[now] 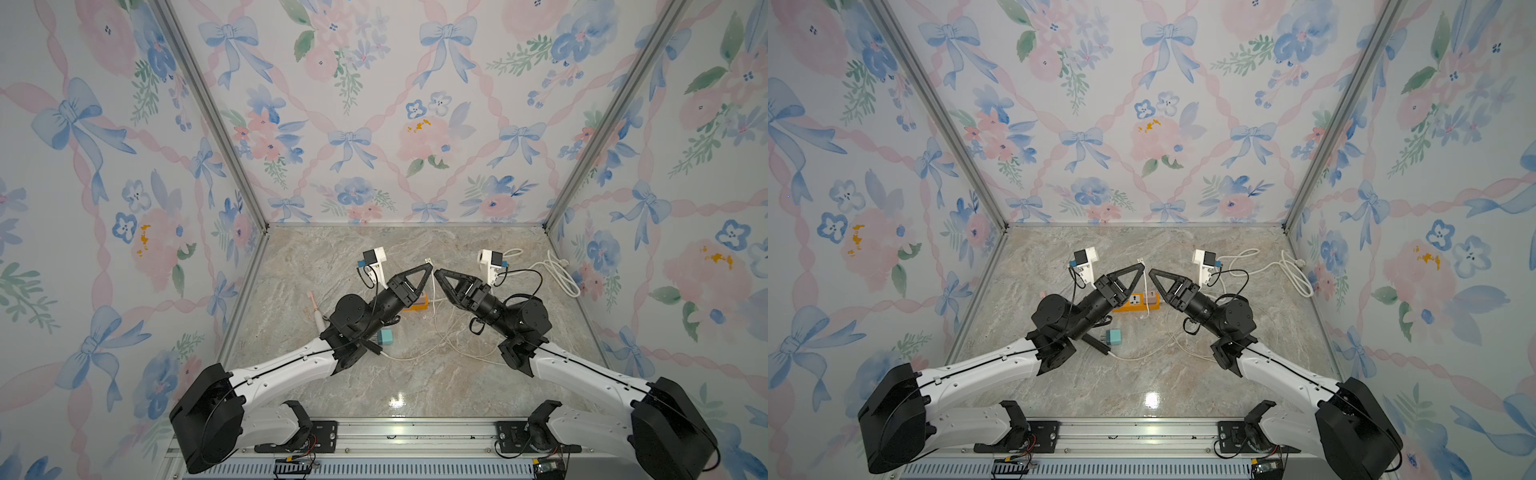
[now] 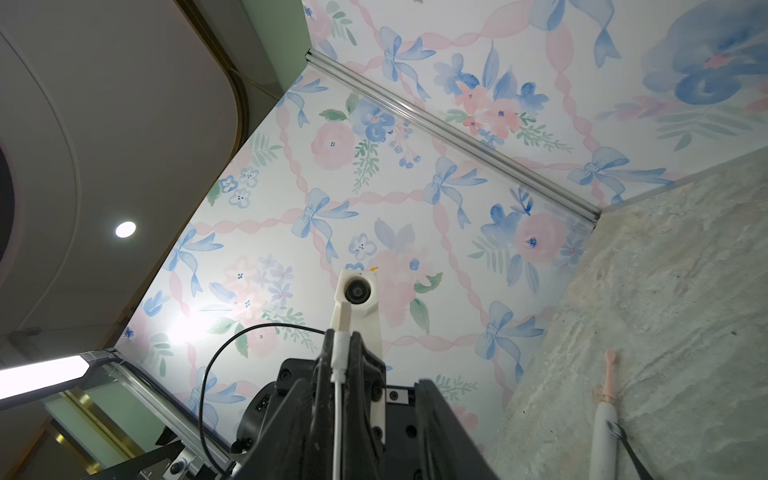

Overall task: Charge the electric toothbrush
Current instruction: Pick up the charging cable from the center of the board.

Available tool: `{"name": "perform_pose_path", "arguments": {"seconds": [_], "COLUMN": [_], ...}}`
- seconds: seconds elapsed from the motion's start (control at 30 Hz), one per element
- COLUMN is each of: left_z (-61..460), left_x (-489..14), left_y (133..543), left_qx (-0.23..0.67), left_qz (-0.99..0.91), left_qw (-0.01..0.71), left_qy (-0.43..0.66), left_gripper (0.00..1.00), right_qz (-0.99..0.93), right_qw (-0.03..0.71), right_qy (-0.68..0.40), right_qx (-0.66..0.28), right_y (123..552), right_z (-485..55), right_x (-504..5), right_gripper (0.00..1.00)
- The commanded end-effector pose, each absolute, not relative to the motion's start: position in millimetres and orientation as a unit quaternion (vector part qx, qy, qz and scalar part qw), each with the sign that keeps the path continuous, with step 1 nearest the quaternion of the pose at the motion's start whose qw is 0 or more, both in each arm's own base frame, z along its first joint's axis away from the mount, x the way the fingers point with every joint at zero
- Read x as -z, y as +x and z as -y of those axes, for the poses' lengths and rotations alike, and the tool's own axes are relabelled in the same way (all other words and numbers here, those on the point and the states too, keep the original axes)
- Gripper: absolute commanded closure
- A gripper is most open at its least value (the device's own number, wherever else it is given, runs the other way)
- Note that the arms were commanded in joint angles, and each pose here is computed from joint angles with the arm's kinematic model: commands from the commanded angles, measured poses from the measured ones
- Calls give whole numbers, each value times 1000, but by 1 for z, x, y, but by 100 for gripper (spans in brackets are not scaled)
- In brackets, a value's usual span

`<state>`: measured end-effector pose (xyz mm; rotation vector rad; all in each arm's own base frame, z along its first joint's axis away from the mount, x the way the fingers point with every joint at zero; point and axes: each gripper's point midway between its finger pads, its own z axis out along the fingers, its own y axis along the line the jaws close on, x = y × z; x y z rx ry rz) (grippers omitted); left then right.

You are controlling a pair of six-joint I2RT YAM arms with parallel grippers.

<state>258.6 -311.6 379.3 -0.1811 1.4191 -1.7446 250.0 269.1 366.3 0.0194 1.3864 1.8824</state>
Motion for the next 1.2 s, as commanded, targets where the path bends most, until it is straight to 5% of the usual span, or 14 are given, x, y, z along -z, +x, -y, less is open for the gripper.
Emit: {"name": "perform_pose_path", "arguments": {"seconds": [0.0,0.63,0.73,0.83,0.97,1.17], "left_z": [309,314,313,311,308,284], "left_x": [-383,-383,-382,-380,-383,-386], "left_y": [260,256,256,257,256,267], "left_qx": [706,719,713,706,693,665], "left_qz": [-556,-553,-554,-556,-554,-579], "left_qw": [431,415,424,434,458,470], "left_qy": [-79,-72,-69,-68,-50,-29], "left_gripper": [100,100,100,85,32,26], "right_qz": [-507,-506,-510,-521,-540,-581], "right_qw": [393,382,385,389,389,369], "right_qy": [-25,-28,-32,-34,-36,-47], "right_qx": [-767,-773,-768,-759,-745,-724], "right_y": [236,242,244,244,244,244], "right_z": [-275,-287,-286,-285,-283,-268], "right_x": [-396,-392,-394,-393,-389,-374], "right_gripper": [61,100,100,100,100,100]}}
